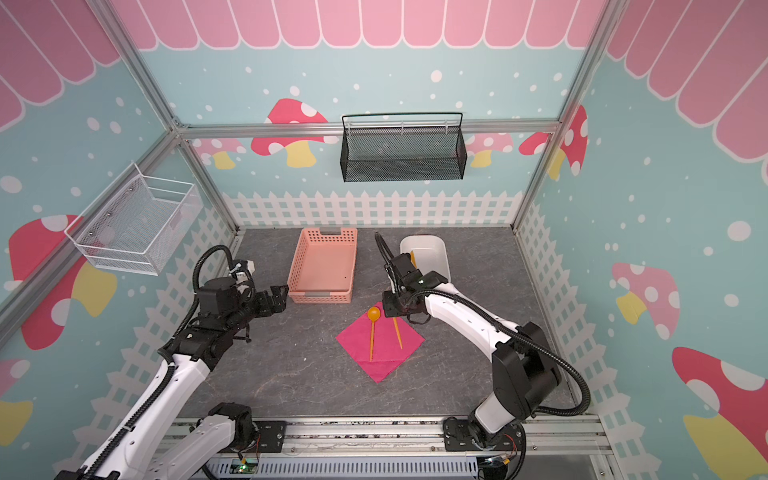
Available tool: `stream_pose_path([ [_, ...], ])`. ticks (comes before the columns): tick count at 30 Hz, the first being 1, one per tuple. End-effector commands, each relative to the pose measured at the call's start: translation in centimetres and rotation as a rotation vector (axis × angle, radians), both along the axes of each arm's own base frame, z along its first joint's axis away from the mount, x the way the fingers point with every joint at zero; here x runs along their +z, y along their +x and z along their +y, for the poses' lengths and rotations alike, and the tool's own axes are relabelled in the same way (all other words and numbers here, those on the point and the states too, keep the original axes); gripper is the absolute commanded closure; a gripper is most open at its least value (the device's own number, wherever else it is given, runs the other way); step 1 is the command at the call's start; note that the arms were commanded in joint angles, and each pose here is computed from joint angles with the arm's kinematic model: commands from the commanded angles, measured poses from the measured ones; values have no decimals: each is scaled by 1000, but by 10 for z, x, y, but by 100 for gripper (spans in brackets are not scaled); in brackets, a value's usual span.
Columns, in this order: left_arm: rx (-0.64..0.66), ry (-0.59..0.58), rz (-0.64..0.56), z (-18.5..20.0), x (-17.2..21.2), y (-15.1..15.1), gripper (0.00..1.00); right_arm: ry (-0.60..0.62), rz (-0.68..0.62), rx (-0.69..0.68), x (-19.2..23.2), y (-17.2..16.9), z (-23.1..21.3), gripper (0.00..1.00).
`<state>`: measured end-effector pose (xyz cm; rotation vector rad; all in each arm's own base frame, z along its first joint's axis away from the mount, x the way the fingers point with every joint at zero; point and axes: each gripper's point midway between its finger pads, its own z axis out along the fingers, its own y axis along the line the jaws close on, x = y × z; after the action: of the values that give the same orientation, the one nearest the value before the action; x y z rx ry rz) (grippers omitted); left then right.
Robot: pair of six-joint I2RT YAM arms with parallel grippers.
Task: Place the utensils on the paper napkin and roll it up
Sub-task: 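Lower the yellow fork onto the napkin beside the spoon with the right gripper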
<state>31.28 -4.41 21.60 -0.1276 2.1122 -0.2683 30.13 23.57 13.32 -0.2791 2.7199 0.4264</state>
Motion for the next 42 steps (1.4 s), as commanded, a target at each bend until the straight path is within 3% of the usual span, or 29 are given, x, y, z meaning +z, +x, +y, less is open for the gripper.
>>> stream_pose_path([
  [1,-5,-7,-6,0,6,-1,1,-17,17,-16,-11,-2,2,91],
  [22,-7,-17,-11,0,7,0,0,-19,21,-16,-12,-2,21,91],
  [42,-8,-16,-8,0,6,1,0,29,36,-137,-66,-8,25,90],
])
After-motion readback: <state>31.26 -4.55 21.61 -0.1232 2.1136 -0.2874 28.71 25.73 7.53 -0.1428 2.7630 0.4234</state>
